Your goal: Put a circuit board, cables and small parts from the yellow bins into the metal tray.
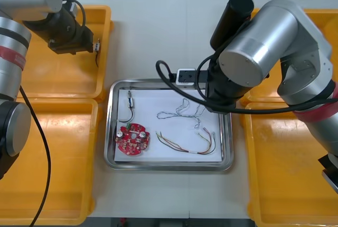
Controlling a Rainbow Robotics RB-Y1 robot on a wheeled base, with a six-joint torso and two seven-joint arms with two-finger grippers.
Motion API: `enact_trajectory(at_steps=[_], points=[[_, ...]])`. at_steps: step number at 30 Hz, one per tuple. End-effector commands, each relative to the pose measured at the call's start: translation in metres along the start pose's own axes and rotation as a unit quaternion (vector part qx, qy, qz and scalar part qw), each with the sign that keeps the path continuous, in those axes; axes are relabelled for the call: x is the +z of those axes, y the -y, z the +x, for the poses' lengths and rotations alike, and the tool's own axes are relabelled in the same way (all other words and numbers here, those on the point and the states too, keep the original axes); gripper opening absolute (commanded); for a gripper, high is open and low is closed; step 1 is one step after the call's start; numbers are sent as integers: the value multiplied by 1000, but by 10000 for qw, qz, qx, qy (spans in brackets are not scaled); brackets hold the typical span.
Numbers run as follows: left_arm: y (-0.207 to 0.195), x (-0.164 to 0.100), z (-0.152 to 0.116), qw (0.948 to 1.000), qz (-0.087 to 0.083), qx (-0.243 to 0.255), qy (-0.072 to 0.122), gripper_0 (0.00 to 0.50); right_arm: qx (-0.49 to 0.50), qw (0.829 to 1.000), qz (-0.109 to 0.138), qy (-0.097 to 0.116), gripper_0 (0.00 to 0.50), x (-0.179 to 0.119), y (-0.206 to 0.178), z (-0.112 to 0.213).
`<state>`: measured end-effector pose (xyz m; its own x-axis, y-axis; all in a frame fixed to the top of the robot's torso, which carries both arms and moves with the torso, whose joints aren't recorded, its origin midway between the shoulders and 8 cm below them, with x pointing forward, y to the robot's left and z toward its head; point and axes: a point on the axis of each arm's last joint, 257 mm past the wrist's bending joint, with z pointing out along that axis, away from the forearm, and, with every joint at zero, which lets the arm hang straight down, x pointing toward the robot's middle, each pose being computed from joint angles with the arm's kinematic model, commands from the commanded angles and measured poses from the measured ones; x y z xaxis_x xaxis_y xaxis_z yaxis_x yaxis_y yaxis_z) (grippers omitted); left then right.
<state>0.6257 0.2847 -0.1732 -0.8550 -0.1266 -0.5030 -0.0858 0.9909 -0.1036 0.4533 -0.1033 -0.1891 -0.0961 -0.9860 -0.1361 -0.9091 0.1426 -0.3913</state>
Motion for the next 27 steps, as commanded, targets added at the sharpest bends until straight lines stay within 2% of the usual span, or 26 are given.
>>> enact_trajectory(at_steps=[1, 3, 7, 16, 20, 24, 27], points=[[-1, -36, -24, 9994, 171, 266, 106, 500, 490, 9983, 202, 240, 500, -38, 21, -5], [1, -40, -21, 9994, 219, 274, 29, 499, 745, 9966, 238, 272, 500, -44, 25, 0], [7, -46, -13, 9988, 391, 260, -128, 498, 1429, 9880, 342, 476, 500, -59, 39, 5], [9, -56, -4, 9984, 455, 265, -217, 495, 2859, 9550, 287, 733, 500, -77, 48, 40], [10, -57, -4, 9985, 461, 256, -161, 493, 3540, 9315, 415, 721, 500, -82, 50, 66], [9, -56, -4, 9985, 461, 266, -94, 490, 4155, 9060, 424, 693, 500, -83, 51, 89], [7, -52, -5, 9987, 450, 253, -29, 488, 4756, 8761, 430, 665, 500, -83, 52, 111]])
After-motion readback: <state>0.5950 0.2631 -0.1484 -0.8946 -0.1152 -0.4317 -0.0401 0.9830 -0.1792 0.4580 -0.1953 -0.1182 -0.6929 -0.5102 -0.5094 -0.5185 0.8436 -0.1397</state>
